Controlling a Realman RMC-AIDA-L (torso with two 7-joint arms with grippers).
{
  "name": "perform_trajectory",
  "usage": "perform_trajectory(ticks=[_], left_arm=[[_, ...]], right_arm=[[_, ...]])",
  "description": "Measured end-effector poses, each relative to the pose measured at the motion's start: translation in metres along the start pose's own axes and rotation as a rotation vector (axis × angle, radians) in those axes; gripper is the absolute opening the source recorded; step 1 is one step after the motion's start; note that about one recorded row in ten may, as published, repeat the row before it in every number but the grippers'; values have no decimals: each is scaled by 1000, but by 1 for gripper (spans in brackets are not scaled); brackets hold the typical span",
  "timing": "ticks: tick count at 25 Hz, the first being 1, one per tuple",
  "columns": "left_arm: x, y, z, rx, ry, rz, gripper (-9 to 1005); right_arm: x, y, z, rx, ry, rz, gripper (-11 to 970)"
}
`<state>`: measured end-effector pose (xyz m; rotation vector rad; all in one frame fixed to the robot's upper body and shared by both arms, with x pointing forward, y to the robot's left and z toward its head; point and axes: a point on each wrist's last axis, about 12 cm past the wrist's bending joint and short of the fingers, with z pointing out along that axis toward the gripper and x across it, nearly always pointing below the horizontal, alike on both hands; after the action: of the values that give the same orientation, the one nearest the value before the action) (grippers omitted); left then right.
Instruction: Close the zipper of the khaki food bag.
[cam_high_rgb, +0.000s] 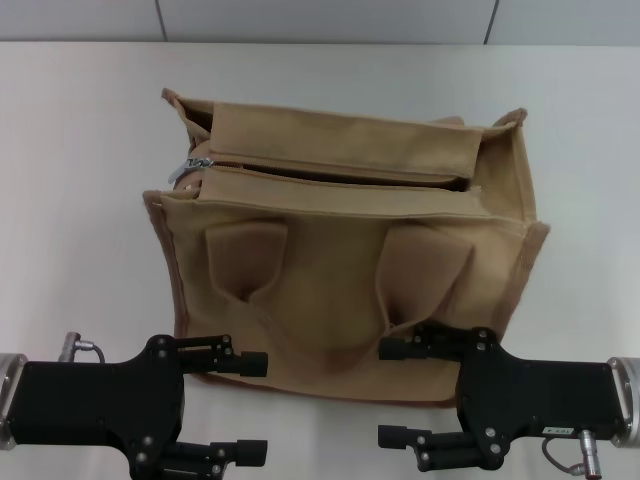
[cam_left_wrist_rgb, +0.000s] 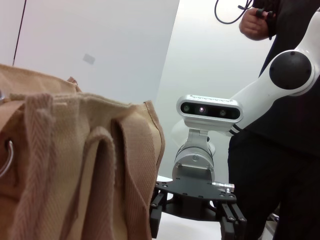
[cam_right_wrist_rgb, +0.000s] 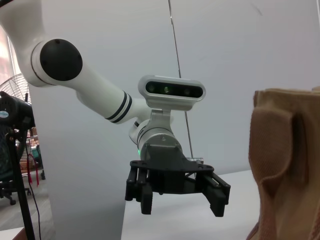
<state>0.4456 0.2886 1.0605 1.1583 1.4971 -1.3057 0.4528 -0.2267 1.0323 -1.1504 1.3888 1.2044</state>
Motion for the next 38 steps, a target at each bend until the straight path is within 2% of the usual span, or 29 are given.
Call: perform_trajectory(ticks=[23, 34, 35, 36, 38], left_arm=[[-1, -1, -3, -27, -28, 2, 783], [-17, 4, 1, -106, -234, 118, 784], [-19, 4, 0, -133, -272, 133, 784], [-23, 3, -6, -204, -360, 161, 784], [-25, 3, -10, -253, -414, 177, 783]], right_arm=[[1, 0, -1, 5, -1, 3, 784], [1, 1, -1, 7, -2, 7, 784], [1, 1, -1, 8, -2, 8, 784], [1, 1, -1, 8, -2, 8, 784], [1, 1, -1, 9, -2, 8, 784]])
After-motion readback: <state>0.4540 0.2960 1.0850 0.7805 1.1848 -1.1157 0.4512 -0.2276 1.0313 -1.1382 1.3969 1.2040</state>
